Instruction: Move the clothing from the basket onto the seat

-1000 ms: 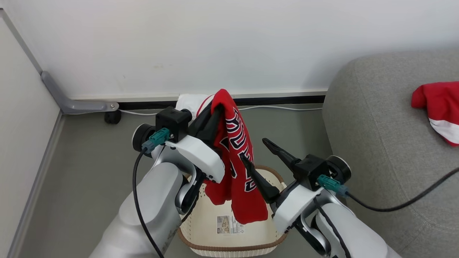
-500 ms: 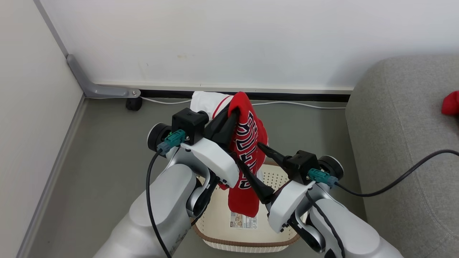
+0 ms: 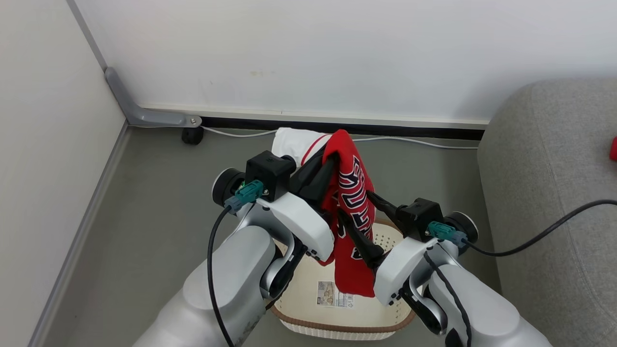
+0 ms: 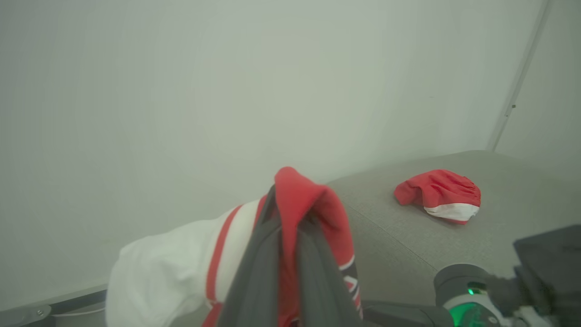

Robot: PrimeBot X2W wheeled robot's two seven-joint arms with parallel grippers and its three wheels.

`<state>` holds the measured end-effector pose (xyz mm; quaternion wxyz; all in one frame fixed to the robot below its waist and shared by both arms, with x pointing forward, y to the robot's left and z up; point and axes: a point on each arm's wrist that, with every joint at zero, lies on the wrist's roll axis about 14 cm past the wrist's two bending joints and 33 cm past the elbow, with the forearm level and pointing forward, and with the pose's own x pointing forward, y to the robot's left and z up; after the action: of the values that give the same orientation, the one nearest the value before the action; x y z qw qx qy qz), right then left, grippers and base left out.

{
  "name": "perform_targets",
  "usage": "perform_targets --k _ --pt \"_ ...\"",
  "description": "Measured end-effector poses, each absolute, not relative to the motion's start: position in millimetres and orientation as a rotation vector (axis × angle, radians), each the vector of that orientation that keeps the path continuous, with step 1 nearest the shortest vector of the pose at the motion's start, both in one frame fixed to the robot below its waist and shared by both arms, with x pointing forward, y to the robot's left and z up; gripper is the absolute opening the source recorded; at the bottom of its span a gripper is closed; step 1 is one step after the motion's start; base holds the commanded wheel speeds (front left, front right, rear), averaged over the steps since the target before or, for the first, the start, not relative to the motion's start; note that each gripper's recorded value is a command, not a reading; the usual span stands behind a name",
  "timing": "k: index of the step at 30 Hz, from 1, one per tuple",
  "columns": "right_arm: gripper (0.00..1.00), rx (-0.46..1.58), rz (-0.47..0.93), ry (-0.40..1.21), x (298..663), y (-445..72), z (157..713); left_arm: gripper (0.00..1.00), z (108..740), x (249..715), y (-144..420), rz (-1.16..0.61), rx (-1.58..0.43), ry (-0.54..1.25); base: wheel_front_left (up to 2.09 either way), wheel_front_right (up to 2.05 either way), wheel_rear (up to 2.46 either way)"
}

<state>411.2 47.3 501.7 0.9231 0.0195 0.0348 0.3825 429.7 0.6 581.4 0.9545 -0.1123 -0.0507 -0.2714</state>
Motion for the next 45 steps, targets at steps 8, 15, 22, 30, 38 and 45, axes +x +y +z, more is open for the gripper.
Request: perform_targets --k 8,15,22,30,38,45 --pt "0.00 0.068 0.754 0.071 421.8 42.2 506.2 0.00 579.1 429.4 0.7 -0.547 -0.230 -0.095 0.00 0.00 0.00" --pt "0.00 0.106 0.698 0.030 432.4 26.0 519.3 1.00 574.7 435.1 -5.5 -0.552 -0.225 -0.091 0.00 0.00 0.00" --pt "0.00 0.153 0.601 -0.037 447.5 -3.0 540.1 1.00 560.4 437.4 -8.6 -0.557 -0.210 -0.066 0.00 0.00 0.00" --pt "0.00 0.193 0.451 -0.097 454.4 -52.8 555.0 1.00 542.1 430.9 -20.6 -0.601 -0.211 -0.024 0.00 0.00 0.00" --pt "0.00 0.202 0.335 -0.136 443.0 -97.2 563.8 1.00 532.2 417.4 -44.6 -0.682 -0.218 -0.005 0.00 0.00 0.00" --pt "0.00 0.207 0.213 -0.197 427.2 -144.8 580.2 1.00 532.8 402.4 -79.7 -0.800 -0.223 -0.008 0.00 0.00 0.00"
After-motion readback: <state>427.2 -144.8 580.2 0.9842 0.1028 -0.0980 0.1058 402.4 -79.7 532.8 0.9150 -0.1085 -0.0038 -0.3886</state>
